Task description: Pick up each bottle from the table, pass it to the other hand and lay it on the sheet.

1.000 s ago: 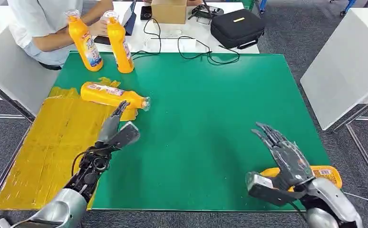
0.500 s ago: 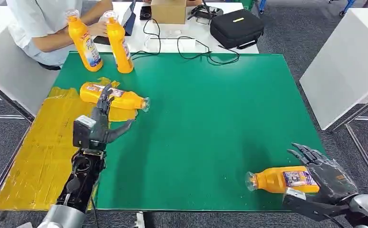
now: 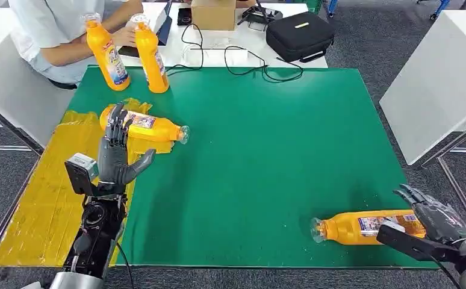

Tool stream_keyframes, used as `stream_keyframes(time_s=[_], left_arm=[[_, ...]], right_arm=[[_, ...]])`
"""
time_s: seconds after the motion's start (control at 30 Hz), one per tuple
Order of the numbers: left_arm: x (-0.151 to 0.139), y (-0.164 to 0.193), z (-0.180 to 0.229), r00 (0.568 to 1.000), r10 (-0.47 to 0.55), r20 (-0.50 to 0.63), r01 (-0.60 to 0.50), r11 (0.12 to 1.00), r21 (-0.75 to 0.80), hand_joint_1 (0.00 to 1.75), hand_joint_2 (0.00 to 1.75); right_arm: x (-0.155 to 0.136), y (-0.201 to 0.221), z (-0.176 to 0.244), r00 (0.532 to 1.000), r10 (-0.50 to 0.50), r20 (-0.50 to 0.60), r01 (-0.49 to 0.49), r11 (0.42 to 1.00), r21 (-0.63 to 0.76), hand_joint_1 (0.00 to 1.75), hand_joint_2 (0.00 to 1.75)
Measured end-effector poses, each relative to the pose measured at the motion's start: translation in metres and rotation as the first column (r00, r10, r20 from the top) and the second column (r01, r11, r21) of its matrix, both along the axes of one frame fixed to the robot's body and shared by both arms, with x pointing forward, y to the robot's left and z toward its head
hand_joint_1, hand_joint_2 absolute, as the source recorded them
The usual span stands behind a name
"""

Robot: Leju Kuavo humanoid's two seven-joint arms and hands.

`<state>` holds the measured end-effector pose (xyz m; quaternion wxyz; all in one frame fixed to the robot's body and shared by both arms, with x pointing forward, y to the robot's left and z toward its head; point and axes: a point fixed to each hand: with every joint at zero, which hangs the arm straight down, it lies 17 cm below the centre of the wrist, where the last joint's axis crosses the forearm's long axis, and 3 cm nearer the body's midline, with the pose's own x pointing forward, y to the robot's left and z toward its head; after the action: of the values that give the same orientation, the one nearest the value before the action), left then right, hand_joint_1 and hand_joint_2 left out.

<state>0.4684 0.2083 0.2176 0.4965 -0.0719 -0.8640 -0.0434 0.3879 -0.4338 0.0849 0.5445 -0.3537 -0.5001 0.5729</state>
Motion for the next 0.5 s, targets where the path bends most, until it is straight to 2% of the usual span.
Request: stream_keyframes(time_s=[0.23,0.5], left_arm=[[-0.018,-0.002,0.007,0.996,-0.08,0.028,0.083,0.99,-0.115,0.0,1.75],[-0.032,-0.002,0.018,0.994,-0.092,0.063,0.099,0.987,-0.124,0.0,1.75]], right_arm=[[0.005,-0.021,-0.026,0.997,-0.052,-0.064,0.051,0.999,-0.019,0.0,1.75],[0.011,-0.023,-0.058,0.986,-0.066,-0.153,0.068,0.998,0.002,0.0,1.75]])
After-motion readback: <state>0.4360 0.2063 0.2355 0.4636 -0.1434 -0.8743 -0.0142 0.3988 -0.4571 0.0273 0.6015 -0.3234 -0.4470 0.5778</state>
